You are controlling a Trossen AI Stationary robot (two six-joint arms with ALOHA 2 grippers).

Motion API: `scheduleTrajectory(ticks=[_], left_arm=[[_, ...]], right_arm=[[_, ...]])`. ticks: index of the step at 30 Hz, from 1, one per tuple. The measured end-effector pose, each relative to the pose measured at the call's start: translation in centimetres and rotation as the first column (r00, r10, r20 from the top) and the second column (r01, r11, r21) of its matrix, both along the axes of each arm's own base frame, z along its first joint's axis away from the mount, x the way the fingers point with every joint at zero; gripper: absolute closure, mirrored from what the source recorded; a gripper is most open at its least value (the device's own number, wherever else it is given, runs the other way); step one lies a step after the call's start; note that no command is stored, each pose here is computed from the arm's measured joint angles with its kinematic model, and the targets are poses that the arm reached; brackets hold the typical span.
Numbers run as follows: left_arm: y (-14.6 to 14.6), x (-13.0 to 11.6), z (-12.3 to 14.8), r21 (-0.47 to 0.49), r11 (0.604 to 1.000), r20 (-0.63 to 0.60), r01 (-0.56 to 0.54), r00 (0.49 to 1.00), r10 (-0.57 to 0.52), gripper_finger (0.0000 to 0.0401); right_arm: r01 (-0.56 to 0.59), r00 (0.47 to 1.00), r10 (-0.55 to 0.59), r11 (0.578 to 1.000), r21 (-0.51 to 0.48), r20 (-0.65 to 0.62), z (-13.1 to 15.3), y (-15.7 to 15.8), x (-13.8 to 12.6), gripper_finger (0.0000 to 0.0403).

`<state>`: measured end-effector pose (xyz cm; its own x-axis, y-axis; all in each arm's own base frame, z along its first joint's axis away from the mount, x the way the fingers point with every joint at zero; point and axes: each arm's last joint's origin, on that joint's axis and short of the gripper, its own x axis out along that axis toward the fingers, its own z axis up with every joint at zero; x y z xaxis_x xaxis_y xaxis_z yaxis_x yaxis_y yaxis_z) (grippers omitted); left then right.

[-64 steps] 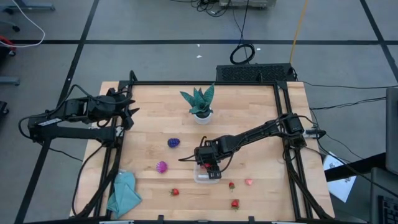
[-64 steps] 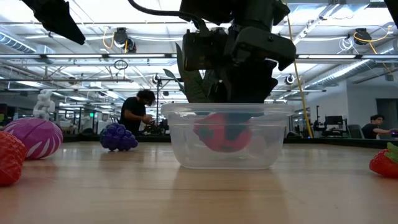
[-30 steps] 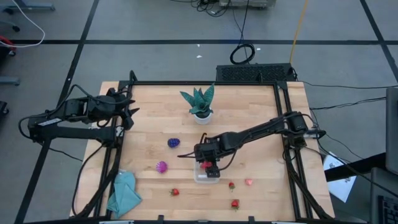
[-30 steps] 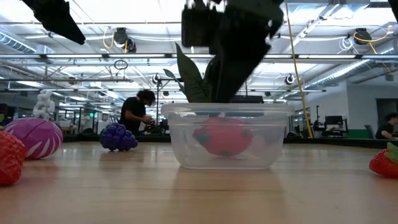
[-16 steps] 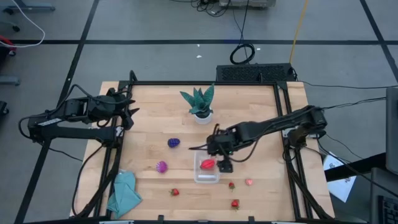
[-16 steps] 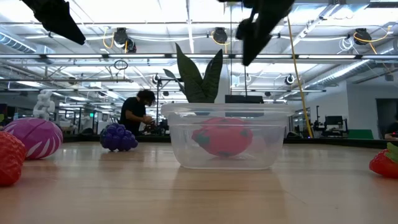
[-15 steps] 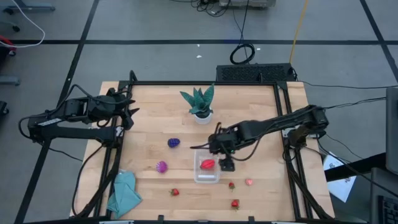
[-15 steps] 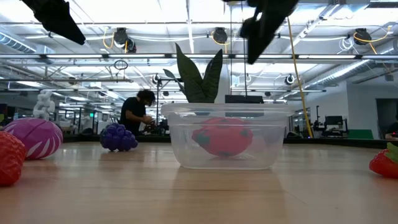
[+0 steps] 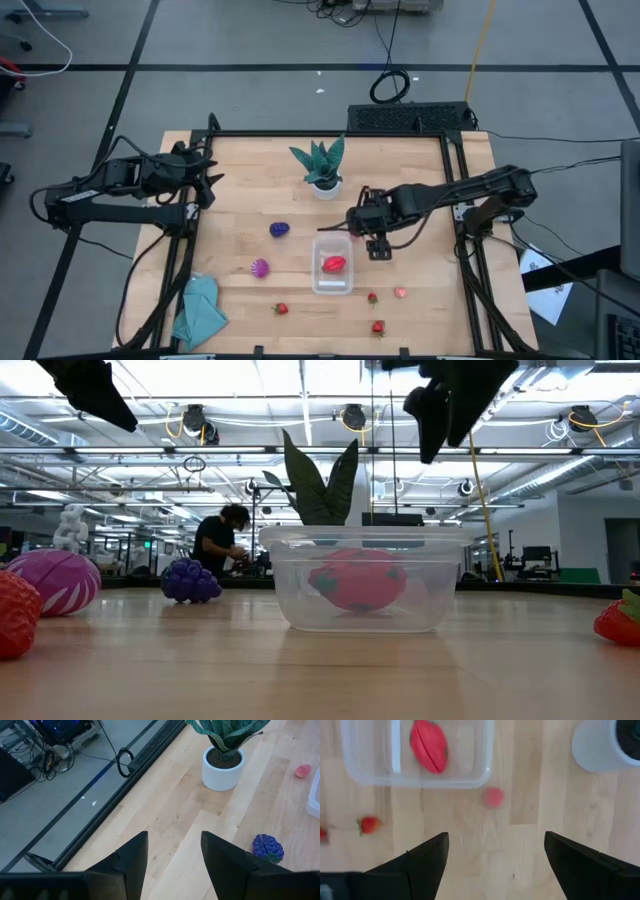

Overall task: Pick and placing Produce into tupperware
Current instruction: Put the top pink peach into the transparent bin

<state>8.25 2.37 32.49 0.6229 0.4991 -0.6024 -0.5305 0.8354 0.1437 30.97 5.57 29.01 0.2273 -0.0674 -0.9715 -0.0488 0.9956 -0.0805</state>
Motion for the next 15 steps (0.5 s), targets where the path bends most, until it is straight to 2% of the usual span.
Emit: scheduleTrajectory(ticks=[6, 15], left_arm=[[0.0, 0.0, 0.0, -0.014, 1.0, 0.012, -0.012, 1.0, 0.013, 0.0215], [0.0, 0.0, 0.0, -0.033, 0.999, 0.028, -0.03, 0.999, 0.031, 0.0215]], right_arm=[[-0.183, 0.982, 0.18, 0.982, -0.041, -0.065, -1.2, 0.1, 0.4, 0.0085], [-0.385, 0.922, 0.387, 0.918, -0.092, 0.005, -4.5, 0.2, 0.9, 0.0085]])
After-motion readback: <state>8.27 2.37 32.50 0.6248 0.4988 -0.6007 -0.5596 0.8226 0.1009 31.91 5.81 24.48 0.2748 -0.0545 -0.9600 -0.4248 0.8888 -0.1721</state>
